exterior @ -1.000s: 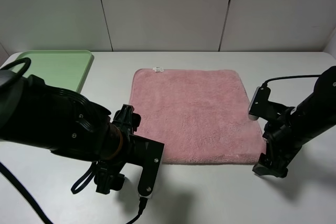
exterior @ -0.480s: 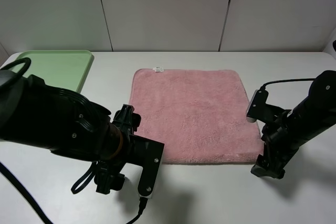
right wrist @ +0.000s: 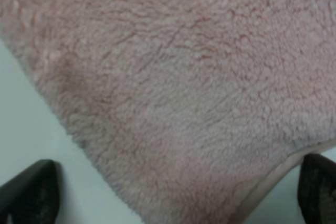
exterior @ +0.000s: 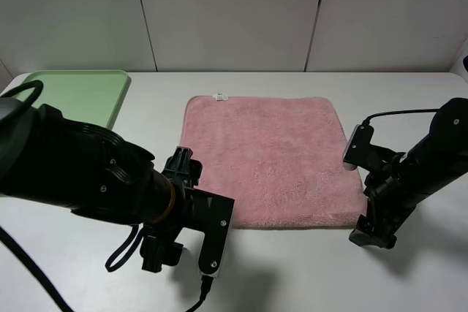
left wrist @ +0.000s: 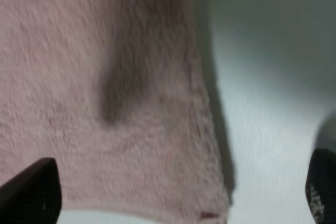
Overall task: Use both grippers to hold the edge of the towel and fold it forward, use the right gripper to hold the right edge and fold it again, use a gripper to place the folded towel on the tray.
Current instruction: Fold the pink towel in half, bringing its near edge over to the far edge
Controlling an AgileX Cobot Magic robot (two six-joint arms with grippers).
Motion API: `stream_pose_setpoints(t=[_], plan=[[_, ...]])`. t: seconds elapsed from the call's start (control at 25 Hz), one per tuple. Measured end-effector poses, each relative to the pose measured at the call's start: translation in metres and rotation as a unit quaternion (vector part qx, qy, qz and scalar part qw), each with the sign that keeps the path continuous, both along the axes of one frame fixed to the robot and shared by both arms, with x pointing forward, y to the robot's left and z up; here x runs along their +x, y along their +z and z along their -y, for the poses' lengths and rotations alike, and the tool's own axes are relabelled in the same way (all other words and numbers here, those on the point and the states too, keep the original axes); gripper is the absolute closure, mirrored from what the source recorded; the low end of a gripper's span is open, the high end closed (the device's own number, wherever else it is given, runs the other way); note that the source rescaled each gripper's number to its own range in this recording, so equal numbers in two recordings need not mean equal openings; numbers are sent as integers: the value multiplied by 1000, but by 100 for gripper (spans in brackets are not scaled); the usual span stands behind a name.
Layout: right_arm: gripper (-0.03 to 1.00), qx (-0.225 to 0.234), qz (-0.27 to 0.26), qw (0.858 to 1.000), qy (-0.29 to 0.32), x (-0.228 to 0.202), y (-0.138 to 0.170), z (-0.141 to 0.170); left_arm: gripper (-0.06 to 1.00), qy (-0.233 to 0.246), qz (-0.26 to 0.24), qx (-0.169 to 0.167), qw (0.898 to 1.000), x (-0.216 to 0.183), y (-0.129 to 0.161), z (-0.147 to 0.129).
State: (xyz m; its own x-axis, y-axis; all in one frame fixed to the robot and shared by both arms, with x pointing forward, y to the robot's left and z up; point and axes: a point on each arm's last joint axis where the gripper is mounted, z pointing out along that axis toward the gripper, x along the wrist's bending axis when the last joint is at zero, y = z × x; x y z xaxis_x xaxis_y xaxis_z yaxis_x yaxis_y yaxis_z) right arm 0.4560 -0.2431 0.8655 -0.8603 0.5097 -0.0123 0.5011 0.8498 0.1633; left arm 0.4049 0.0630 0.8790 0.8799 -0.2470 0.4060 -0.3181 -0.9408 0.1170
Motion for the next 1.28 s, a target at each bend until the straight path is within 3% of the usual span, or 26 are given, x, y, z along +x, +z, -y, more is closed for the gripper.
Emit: stream_pose_setpoints(t=[0.24, 0.56, 0.72, 1.0, 1.28], plan=[[-3, 0, 0, 1000, -1, 0, 0, 0, 3, 7, -1, -2, 1000, 3, 0, -2], [-3, 1, 1, 1000, -2, 0, 0, 0, 4, 58, -1, -4, 998, 26, 0, -20], [-3, 1, 1, 1000, -2, 0, 0, 0, 4, 52, -9, -15, 998, 26, -4, -18], [-3, 1, 2, 1000, -4, 1, -1, 0, 5, 40, -15, 5, 999, 30, -18, -13], [-3, 1, 2, 1000, -4, 1, -1, 0, 7, 29, -14, 1, 999, 31, -19, -10]])
